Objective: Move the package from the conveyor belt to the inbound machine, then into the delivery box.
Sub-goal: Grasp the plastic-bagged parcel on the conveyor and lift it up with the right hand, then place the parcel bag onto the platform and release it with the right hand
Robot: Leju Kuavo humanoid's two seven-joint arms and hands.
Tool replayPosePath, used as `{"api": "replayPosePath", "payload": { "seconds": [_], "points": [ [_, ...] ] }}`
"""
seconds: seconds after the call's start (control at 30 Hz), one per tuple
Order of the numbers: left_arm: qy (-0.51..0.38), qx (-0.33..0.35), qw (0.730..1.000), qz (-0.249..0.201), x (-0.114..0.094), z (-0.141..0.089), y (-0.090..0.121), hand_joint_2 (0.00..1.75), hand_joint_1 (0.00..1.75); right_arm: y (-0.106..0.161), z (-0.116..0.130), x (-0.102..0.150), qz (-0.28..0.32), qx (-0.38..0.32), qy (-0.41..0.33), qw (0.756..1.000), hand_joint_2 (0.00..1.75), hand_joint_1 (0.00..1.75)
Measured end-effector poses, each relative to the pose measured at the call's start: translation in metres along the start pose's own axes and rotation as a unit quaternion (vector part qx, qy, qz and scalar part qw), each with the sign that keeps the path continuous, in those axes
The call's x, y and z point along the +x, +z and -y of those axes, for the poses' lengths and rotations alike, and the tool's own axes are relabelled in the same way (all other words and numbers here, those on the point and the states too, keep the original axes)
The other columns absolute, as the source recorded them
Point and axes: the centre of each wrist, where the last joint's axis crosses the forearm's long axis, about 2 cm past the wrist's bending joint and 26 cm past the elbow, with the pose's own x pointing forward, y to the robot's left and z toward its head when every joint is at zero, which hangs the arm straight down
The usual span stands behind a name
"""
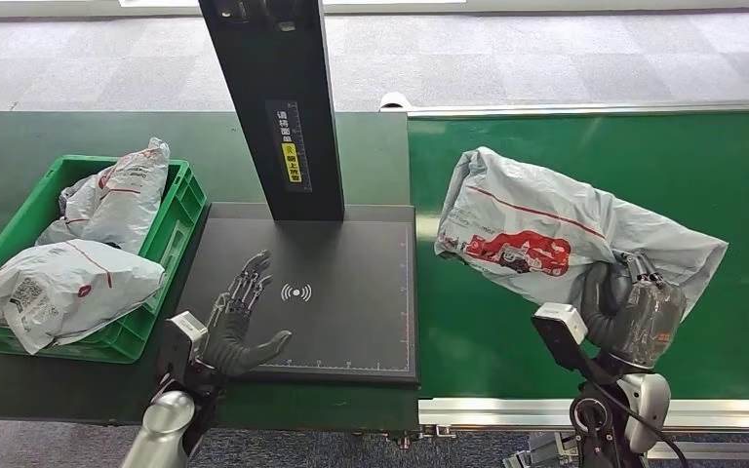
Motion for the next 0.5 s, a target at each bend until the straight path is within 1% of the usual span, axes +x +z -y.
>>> {"api": "replayPosePath", "payload": {
  "seconds": [0.1,0.17,0.23,0.4,0.5],
  "points": [
    [0.001,0.006,1.0,0.004,0.001,0.0,-0.003,1.75,0.0,-0.005,0.011,0.005,0.024,-0.059,-0.012,0.998,1.75,1.75],
    [0.002,0.01,1.0,0.007,0.002,0.0,-0.006,1.75,0.0,-0.008,0.018,0.008,0.018,-0.1,-0.031,0.994,1.75,1.75],
    [0.003,0.015,1.0,0.007,0.002,0.0,-0.007,1.75,0.0,-0.008,0.022,0.009,0.007,-0.123,-0.047,0.991,1.75,1.75],
    [0.004,0.02,1.0,0.008,0.002,0.0,-0.007,1.75,0.0,-0.009,0.026,0.012,0.006,-0.137,-0.053,0.989,1.75,1.75],
    [0.004,0.023,1.0,0.012,0.002,0.0,-0.007,1.75,0.0,-0.011,0.022,0.017,0.022,-0.121,-0.052,0.991,1.75,1.75]
  ]
}}
